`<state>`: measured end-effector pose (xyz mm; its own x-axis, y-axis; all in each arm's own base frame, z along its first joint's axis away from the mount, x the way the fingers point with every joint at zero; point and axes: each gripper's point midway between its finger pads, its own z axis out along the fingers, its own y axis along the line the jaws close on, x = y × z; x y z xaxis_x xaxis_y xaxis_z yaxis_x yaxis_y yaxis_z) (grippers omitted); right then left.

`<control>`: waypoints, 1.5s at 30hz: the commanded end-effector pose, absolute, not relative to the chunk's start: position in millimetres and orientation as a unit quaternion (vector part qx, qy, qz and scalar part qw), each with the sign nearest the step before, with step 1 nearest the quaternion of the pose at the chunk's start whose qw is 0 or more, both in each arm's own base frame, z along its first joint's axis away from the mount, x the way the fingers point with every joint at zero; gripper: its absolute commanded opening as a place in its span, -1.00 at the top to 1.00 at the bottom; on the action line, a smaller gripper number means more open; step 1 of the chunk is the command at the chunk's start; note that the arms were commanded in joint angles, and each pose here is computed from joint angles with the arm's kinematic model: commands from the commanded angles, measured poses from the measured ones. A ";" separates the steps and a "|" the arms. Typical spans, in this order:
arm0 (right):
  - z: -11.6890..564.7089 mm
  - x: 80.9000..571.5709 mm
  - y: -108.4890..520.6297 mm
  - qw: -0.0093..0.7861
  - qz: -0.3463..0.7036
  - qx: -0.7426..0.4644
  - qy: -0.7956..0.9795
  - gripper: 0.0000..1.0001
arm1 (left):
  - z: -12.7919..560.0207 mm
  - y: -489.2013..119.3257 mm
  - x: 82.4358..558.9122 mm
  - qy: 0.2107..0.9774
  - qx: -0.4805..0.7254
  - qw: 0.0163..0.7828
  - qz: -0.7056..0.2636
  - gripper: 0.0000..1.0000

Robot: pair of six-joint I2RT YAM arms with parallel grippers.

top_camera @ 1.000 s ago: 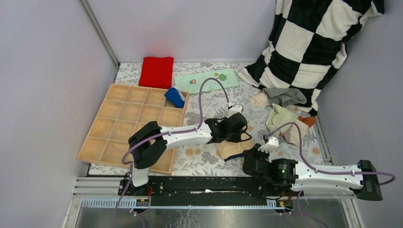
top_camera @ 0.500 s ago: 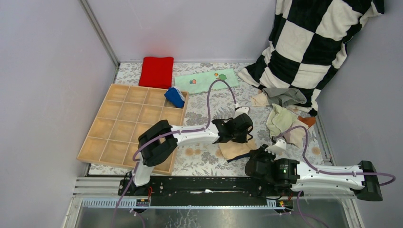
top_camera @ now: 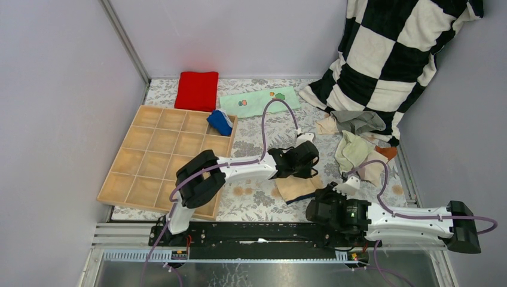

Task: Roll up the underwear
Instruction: Fold the underwear at the center of the board.

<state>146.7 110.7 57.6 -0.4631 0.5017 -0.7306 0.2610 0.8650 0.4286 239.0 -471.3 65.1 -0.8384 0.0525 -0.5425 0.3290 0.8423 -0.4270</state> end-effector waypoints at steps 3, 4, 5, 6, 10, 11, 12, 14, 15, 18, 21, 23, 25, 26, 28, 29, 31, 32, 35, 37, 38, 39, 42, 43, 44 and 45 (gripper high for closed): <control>49.1 157.0 106.4 0.455 0.104 0.235 0.852 1.00 | 69.6 -466.6 273.8 0.914 0.079 0.307 -0.253 1.00; 46.8 159.4 106.7 0.448 0.103 0.237 0.856 1.00 | 70.1 -467.3 274.6 0.914 0.079 0.307 -0.255 1.00; 44.9 161.8 106.8 0.443 0.104 0.239 0.858 1.00 | 69.6 -467.8 275.4 0.914 0.079 0.306 -0.256 1.00; 44.4 164.5 106.6 0.441 0.106 0.242 0.858 1.00 | 70.4 -469.1 276.2 0.913 0.079 0.307 -0.258 1.00; 45.1 169.5 103.6 0.439 0.097 0.243 0.860 1.00 | 71.7 -478.4 277.9 0.909 0.089 0.305 -0.270 1.00; 44.2 169.5 103.3 0.437 0.092 0.240 0.862 1.00 | 72.1 -481.9 278.8 0.908 0.093 0.303 -0.274 1.00; 42.7 169.0 104.0 0.433 0.090 0.238 0.865 1.00 | 70.6 -485.3 277.5 0.908 0.097 0.300 -0.277 1.00; 37.8 166.7 105.9 0.424 0.089 0.236 0.870 1.00 | 70.0 -490.1 276.6 0.905 0.104 0.298 -0.286 1.00; 35.6 165.7 106.9 0.419 0.089 0.238 0.871 1.00 | 68.7 -491.6 275.8 0.904 0.107 0.296 -0.289 1.00; 29.4 162.4 106.9 0.409 0.089 0.244 0.875 1.00 | 68.0 -497.4 272.7 0.901 0.118 0.290 -0.302 1.00; 26.5 160.0 103.3 0.405 0.086 0.250 0.875 0.99 | 63.5 -498.6 271.7 0.901 0.124 0.287 -0.301 1.00; 26.9 158.8 98.6 0.406 0.082 0.260 0.872 0.95 | 59.2 -497.1 272.0 0.903 0.123 0.287 -0.295 1.00; 27.7 157.3 92.7 0.407 0.077 0.273 0.868 0.92 | 55.1 -495.0 273.1 0.905 0.121 0.287 -0.288 1.00; 27.5 156.8 89.9 0.408 0.076 0.277 0.866 0.90 | 54.7 -494.6 273.6 0.906 0.120 0.288 -0.287 1.00; 28.4 157.3 90.0 0.410 0.082 0.283 0.863 0.74 | 52.9 -494.0 274.9 0.906 0.119 0.290 -0.284 1.00; 28.5 157.3 89.1 0.411 0.082 0.286 0.862 0.58 | 52.0 -493.3 275.7 0.907 0.119 0.290 -0.282 1.00; 29.1 157.6 88.1 0.412 0.080 0.289 0.861 0.35 | 53.1 -494.1 276.5 0.906 0.119 0.292 -0.283 0.93; 28.8 157.2 86.7 0.412 0.076 0.289 0.861 0.28 | 54.0 -493.8 277.5 0.906 0.119 0.293 -0.283 0.73; 35.0 158.3 85.0 0.416 0.071 0.289 0.859 0.15 | 66.3 -492.5 283.2 0.901 0.116 0.300 -0.292 0.37; 42.5 160.5 83.8 0.425 0.073 0.288 0.855 0.12 | 84.0 -489.9 291.2 0.894 0.111 0.312 -0.301 0.19; 46.9 161.8 83.7 0.430 0.076 0.286 0.853 0.10 | 92.8 -487.5 295.8 0.891 0.108 0.317 -0.306 0.16; 52.7 163.5 84.0 0.436 0.080 0.284 0.850 0.08 | 101.8 -484.6 300.0 0.888 0.105 0.323 -0.309 0.13; 69.0 167.9 87.2 0.451 0.094 0.267 0.846 0.01 | 126.9 -472.5 310.1 0.881 0.096 0.338 -0.318 0.09; 73.3 168.9 88.0 0.455 0.095 0.259 0.847 -0.02 | 135.2 -467.7 311.6 0.878 0.094 0.343 -0.320 0.08; 77.4 169.7 89.3 0.457 0.095 0.251 0.848 -0.05 | 142.4 -461.6 313.2 0.876 0.091 0.349 -0.321 0.06; 80.4 170.0 90.5 0.457 0.092 0.241 0.851 -0.08 | 147.2 -455.0 313.1 0.875 0.090 0.354 -0.319 0.05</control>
